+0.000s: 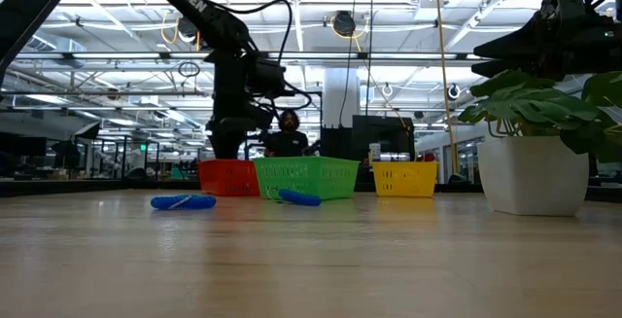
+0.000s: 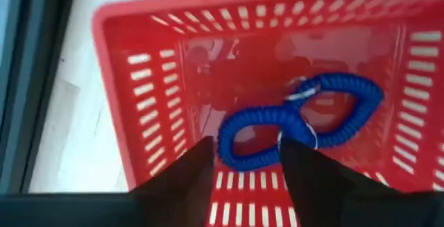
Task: Sort spring keychains
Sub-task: Put the blue spring keychain into the red bin
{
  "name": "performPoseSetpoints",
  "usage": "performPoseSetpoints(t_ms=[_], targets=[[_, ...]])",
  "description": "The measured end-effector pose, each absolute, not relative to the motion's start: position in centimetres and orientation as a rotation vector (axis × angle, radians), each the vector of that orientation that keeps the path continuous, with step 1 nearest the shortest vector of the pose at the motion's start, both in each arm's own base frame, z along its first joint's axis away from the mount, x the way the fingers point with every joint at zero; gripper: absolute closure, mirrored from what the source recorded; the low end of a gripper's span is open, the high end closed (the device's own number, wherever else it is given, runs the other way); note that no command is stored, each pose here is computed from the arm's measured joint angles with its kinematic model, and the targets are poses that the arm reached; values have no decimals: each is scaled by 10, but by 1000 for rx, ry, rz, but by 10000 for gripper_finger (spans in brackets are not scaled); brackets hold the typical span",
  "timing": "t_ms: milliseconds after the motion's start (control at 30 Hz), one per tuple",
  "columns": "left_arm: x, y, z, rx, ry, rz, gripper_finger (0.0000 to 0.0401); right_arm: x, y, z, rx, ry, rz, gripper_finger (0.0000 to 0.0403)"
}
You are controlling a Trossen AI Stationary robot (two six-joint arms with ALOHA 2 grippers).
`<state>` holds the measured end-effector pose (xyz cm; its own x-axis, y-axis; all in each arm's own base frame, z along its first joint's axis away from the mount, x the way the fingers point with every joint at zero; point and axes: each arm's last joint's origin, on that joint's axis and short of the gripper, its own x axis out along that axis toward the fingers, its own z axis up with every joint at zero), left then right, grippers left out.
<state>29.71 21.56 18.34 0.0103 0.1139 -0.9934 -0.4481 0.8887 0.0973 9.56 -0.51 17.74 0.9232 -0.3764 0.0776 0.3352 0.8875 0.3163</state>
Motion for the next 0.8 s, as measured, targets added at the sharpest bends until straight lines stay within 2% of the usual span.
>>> performPoseSetpoints(t_ms=[200,333,567,800], targets=[[301,209,190,-282,1462,424,153,96,-5,177,304,-138,-371,232],[307,200,205,-257,1387,434,120,96,-5,177,304,-138,-371,232],[312,174,224,-232,1278,438,113,96,-5,177,304,-139,-371,232],[295,131,229,-270,1205,445,122,96,-5,177,304,-139,-371,232]])
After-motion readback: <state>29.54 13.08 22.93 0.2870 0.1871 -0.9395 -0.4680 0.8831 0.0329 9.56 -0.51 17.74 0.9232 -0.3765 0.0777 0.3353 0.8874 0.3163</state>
